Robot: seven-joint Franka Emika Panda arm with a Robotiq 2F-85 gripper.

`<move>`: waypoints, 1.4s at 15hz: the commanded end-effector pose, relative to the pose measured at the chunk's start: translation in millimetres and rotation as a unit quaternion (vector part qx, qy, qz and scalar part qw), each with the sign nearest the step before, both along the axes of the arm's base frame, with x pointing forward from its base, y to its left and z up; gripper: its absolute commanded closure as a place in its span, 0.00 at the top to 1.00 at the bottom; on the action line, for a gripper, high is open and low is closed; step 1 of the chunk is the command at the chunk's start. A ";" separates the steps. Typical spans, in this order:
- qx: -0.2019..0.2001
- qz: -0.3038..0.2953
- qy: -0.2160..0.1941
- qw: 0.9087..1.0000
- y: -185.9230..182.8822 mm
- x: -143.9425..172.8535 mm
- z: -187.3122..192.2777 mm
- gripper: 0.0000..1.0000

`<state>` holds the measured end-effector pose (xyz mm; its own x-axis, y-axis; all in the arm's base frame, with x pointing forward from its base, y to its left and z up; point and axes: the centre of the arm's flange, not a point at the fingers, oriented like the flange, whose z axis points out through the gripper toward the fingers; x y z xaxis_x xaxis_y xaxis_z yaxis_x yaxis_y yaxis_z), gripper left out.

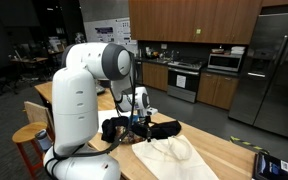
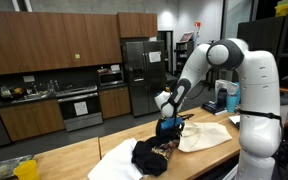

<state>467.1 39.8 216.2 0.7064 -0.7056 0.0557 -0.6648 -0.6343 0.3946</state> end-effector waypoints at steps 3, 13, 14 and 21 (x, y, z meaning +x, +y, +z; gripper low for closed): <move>0.016 -0.009 -0.017 1.000 -26.2 -16.6 92.3 0.01; -0.055 -0.010 -0.134 0.989 -127.0 -53.7 296.9 0.01; -0.069 -0.033 -0.143 0.987 -151.1 -60.1 310.1 0.01; -0.071 -0.240 -0.140 0.958 -349.4 -143.7 305.5 0.01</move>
<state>347.2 -243.9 531.9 0.3459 -0.8734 0.3429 -0.9338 -0.2847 0.2169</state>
